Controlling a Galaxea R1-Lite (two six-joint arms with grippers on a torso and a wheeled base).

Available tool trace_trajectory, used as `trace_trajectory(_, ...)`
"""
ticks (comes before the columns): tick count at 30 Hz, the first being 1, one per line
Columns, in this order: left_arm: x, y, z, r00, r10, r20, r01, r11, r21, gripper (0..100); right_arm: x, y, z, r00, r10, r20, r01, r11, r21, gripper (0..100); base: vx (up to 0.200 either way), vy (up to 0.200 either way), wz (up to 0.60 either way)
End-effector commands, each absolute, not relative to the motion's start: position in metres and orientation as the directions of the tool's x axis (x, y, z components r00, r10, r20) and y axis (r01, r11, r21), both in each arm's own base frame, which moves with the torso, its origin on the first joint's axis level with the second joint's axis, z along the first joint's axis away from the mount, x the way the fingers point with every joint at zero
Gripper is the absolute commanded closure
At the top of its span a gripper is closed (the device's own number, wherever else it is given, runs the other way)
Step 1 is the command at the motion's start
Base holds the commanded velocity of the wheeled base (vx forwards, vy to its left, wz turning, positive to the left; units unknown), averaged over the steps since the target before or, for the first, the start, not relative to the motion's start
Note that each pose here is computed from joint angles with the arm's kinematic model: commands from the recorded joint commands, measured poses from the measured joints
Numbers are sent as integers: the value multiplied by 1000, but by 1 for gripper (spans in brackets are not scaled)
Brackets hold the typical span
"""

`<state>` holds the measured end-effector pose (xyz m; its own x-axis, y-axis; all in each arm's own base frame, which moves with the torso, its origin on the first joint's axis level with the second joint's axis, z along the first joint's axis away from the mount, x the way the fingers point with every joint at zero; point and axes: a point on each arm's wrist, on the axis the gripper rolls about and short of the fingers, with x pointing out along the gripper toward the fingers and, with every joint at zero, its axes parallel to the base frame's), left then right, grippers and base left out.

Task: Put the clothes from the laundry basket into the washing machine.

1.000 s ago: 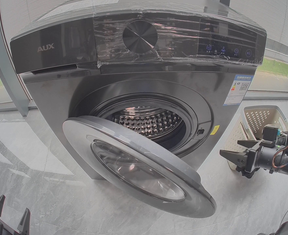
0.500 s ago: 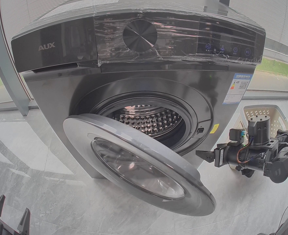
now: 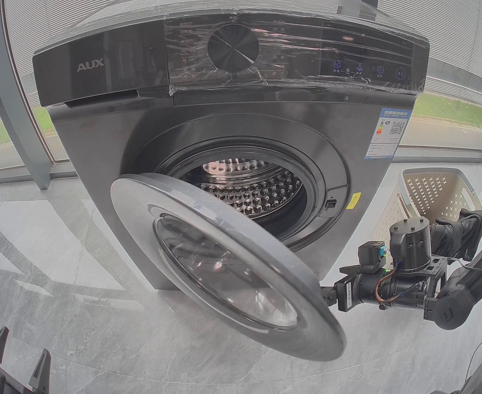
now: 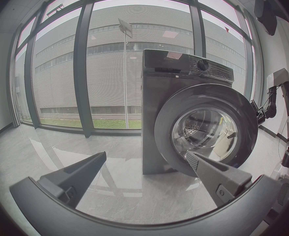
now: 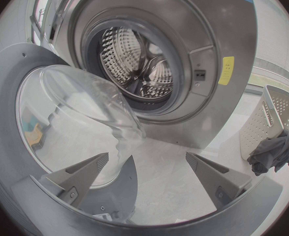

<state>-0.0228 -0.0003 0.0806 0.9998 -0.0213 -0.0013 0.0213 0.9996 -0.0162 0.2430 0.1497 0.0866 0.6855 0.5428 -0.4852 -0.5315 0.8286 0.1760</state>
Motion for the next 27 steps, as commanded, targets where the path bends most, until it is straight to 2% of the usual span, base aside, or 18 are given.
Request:
trace_trajectory(1, -23, 0, 76, 1000, -21, 0, 21, 1000, -17, 0, 237, 152, 91, 673, 577, -463, -562, 806, 187, 0, 0, 0, 0)
trace_trajectory(9, -23, 0, 76, 1000, -21, 0, 21, 1000, -15, 0, 215, 162, 87, 601, 636, -484, -630, 750, 202, 0, 0, 0, 0)
trace_trajectory(16, -23, 0, 76, 1000, -21, 0, 21, 1000, -17, 0, 222, 158, 98, 640, 629, -440, -615, 763, 197, 0, 0, 0, 0)
trace_trajectory(17, -23, 0, 76, 1000, -21, 0, 21, 1000, -17, 0, 231, 153, 102, 678, 609, -412, -588, 785, 194, 0, 0, 0, 0)
trace_trajectory(20, -23, 0, 76, 1000, -23, 0, 23, 1000, -15, 0, 242, 148, 106, 724, 568, -391, -544, 819, 183, 0, 0, 0, 0)
trace_trajectory(27, -23, 0, 76, 1000, -21, 0, 21, 1000, -15, 0, 260, 159, 83, 707, 545, -450, -527, 831, 179, 0, 0, 0, 0)
